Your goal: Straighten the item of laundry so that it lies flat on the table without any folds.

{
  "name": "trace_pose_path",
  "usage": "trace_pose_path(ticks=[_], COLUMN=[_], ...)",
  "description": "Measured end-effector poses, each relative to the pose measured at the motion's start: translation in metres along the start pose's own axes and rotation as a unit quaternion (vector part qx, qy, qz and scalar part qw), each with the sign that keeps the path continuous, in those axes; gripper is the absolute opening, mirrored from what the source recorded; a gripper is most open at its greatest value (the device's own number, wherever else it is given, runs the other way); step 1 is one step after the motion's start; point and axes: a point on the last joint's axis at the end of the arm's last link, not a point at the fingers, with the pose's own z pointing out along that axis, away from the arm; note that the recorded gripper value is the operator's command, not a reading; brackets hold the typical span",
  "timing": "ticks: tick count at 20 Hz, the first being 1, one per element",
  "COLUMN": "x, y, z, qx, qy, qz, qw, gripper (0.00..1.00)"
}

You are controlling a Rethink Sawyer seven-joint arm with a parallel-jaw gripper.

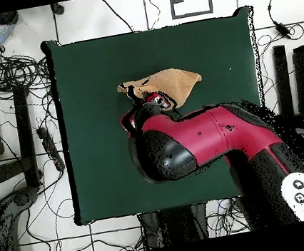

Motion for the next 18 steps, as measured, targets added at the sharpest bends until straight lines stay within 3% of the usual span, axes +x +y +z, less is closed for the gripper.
trace_pose_path(ticks=[7,13,18], x=[0.018,0.031,0.055], y=[0.019,0.034,0.038], z=[0.026,0.046,0.060], qx=[0.015,0.029,0.042], qy=[-0.003,-0.024,-0.026], qz=[0.044,0.090,0.133], qw=[0.9989,0.9952,0.9899], gripper=[0.00,0.00,0.00])
